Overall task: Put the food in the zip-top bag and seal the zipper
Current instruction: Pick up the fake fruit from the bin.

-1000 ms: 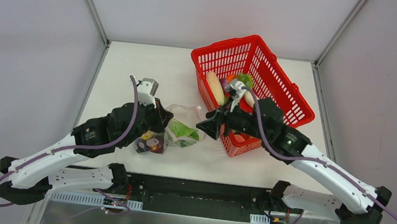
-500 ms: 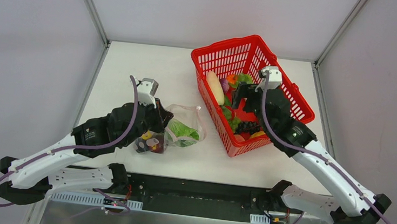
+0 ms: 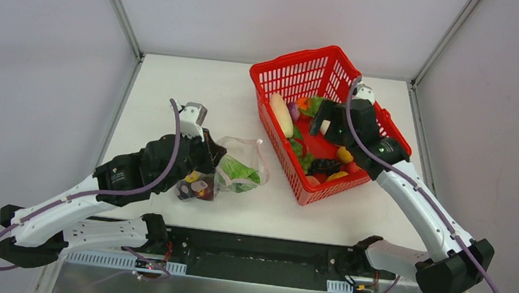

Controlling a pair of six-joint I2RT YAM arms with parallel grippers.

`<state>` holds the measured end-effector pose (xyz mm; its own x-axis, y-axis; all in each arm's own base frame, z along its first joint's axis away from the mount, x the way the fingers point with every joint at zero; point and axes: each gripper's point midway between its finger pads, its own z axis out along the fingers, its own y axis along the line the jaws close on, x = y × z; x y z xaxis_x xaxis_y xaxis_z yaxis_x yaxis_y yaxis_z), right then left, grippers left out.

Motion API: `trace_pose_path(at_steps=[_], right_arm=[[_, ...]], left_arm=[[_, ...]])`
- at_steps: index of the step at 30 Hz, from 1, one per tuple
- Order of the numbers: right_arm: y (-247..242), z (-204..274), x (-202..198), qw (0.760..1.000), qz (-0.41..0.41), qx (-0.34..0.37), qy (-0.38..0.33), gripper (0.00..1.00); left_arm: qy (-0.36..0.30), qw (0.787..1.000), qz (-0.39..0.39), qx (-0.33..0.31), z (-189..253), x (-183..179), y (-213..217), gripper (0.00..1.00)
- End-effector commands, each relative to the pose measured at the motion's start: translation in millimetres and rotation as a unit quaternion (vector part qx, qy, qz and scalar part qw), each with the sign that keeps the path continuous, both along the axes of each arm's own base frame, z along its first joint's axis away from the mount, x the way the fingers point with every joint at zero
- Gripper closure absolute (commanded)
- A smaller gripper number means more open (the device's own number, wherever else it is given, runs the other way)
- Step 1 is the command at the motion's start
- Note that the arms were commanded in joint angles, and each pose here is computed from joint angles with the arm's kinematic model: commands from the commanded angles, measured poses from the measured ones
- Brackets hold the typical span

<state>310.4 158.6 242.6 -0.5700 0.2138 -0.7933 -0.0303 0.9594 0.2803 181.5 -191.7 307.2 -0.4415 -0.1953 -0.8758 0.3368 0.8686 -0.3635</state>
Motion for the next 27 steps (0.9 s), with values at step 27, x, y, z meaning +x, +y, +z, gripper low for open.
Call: trace_pose_path(at_steps=[27], right_arm=[[25, -40, 29, 0.997, 0.009, 0.005, 0.078, 0.05]], left_arm=[[-0.009, 0.999, 0.032, -0.012, 13, 6, 11, 1.00]])
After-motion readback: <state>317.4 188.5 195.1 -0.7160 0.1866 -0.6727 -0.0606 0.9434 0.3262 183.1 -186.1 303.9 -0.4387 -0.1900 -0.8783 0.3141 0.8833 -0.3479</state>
